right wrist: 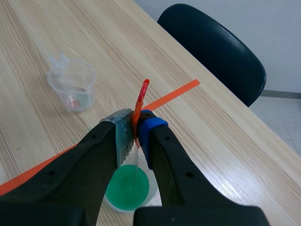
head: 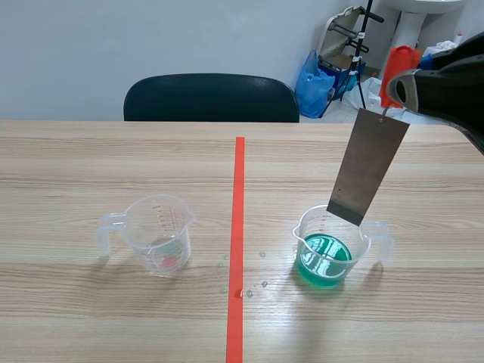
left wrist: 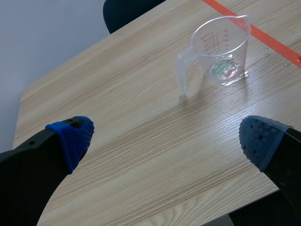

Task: Do the redox reaction experiment

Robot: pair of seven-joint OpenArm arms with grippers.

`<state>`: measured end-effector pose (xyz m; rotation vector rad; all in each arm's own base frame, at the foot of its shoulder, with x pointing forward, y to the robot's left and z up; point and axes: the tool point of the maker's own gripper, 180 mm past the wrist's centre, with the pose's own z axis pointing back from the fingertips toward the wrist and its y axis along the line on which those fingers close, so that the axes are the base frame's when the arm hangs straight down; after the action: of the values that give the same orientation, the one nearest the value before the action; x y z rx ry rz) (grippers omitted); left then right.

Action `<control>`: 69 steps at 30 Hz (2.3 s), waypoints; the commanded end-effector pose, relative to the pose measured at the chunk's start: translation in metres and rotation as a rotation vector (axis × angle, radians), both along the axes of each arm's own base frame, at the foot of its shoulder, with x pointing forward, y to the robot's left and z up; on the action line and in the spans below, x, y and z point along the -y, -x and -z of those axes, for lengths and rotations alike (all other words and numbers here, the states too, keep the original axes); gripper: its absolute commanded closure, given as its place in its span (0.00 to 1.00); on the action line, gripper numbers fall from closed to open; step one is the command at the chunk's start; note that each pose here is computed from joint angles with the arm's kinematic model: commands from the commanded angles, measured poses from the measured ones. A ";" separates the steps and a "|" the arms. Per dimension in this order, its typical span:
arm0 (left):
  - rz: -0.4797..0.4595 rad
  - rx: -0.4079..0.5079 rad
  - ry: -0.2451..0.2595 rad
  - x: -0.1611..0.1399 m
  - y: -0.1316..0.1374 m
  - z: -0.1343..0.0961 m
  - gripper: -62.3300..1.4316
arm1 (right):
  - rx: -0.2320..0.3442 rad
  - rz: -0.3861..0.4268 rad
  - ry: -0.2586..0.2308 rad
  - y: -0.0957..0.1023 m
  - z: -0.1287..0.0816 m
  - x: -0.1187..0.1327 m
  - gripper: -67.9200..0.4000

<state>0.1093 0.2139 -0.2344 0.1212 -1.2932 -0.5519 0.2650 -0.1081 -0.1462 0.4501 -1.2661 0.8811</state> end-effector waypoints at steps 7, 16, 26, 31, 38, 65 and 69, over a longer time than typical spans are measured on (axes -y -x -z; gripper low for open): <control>0.021 0.064 0.024 0.005 -0.004 -0.013 0.00 | 0.031 -0.009 -0.014 -0.001 -0.011 -0.002 0.99; 0.116 0.019 0.048 0.016 -0.006 -0.009 0.58 | 0.031 -0.009 -0.013 -0.001 -0.011 -0.002 0.99; 0.363 -0.013 0.294 0.071 -0.081 -0.019 0.93 | 0.031 -0.010 -0.013 -0.001 -0.011 -0.002 0.99; 0.448 -0.043 0.331 0.105 -0.118 -0.016 0.93 | 0.031 -0.010 -0.013 -0.001 -0.011 -0.002 0.99; 0.569 -0.067 0.342 0.153 -0.149 -0.007 0.93 | 0.031 -0.010 -0.013 -0.001 -0.011 -0.002 0.99; 0.811 -0.185 0.494 0.307 -0.190 0.006 0.93 | 0.031 -0.010 -0.013 -0.001 -0.011 -0.002 0.99; 0.841 -0.182 0.484 0.324 -0.186 0.003 0.93 | 0.031 -0.010 -0.013 -0.001 -0.011 -0.002 0.99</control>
<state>0.2960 -0.1047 -0.2477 -0.8655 -1.2062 -0.9093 0.2649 -0.1081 -0.1462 0.4503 -1.2660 0.8814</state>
